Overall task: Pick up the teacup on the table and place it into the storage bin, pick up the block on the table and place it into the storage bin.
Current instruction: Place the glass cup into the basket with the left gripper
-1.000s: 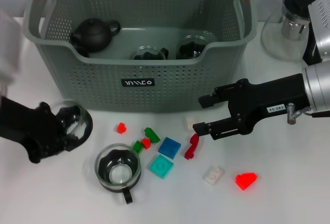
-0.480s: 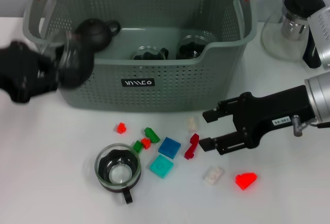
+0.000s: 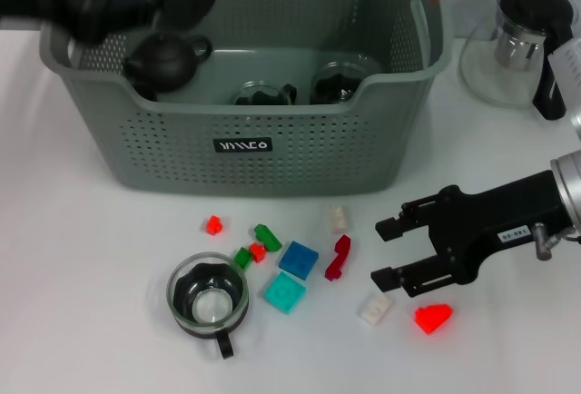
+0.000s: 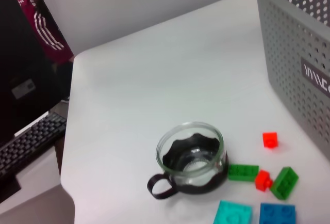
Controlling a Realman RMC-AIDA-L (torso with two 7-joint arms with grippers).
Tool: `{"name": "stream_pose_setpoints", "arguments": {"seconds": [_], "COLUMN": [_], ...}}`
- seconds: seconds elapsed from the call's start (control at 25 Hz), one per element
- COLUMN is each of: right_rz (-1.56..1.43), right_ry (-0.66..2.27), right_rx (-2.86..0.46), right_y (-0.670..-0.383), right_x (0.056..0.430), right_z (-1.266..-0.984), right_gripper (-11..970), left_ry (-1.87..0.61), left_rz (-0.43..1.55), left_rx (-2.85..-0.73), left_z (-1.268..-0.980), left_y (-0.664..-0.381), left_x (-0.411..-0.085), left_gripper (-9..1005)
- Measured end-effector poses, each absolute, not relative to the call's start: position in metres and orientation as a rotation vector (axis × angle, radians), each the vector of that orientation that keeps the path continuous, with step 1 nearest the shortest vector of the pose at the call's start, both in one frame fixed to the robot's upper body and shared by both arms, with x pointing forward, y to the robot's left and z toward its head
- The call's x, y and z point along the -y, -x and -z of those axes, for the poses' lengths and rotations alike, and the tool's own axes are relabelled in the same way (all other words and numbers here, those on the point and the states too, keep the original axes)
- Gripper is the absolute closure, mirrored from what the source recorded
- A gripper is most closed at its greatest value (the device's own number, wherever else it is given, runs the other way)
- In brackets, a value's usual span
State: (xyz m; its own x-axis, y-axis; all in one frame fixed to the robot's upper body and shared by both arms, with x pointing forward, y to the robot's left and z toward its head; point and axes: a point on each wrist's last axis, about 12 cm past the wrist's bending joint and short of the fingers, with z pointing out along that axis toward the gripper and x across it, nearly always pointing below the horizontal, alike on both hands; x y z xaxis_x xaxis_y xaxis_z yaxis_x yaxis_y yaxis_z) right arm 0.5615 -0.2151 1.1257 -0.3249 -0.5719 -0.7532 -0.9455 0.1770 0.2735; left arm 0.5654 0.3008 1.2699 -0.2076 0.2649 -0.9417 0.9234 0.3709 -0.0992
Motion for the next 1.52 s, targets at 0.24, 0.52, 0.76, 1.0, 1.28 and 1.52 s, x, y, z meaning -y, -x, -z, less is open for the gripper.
{"name": "stream_pose_setpoints", "arguments": {"seconds": [0.24, 0.52, 0.76, 1.0, 1.28, 1.52], "right_rz": [-1.021, -1.023, -1.027, -1.005, -0.989, -0.992], "right_ry": [1.455, 1.479, 1.489, 1.522, 1.550, 1.548], "right_rx": [-1.977, -1.983, -2.006, -2.049, -2.055, -2.054], "right_y": [-0.560, -0.561, -0.563, -0.568, -0.571, -0.571], "right_x": [0.220, 0.226, 0.230, 0.228, 0.222, 0.221], "right_z": [-1.129, -1.135, -1.142, -1.146, -1.146, -1.146], "right_gripper": [202, 203, 202, 201, 203, 205], "left_ry": [-0.940, -0.856, -0.864, -0.952, -1.052, -1.085], "left_rz": [0.893, 0.765, 0.652, 0.521, 0.381, 0.325], "left_rx": [-1.764, -1.925, -2.044, -2.140, -2.220, -2.245], "left_z": [-1.272, -1.258, -1.245, -1.242, -1.232, -1.223], "left_y": [-0.606, -0.645, -0.663, -0.671, -0.674, -0.674], "left_x": [-0.286, -0.259, -0.234, -0.207, -0.182, -0.173], "left_gripper": [952, 951, 950, 949, 948, 948]}}
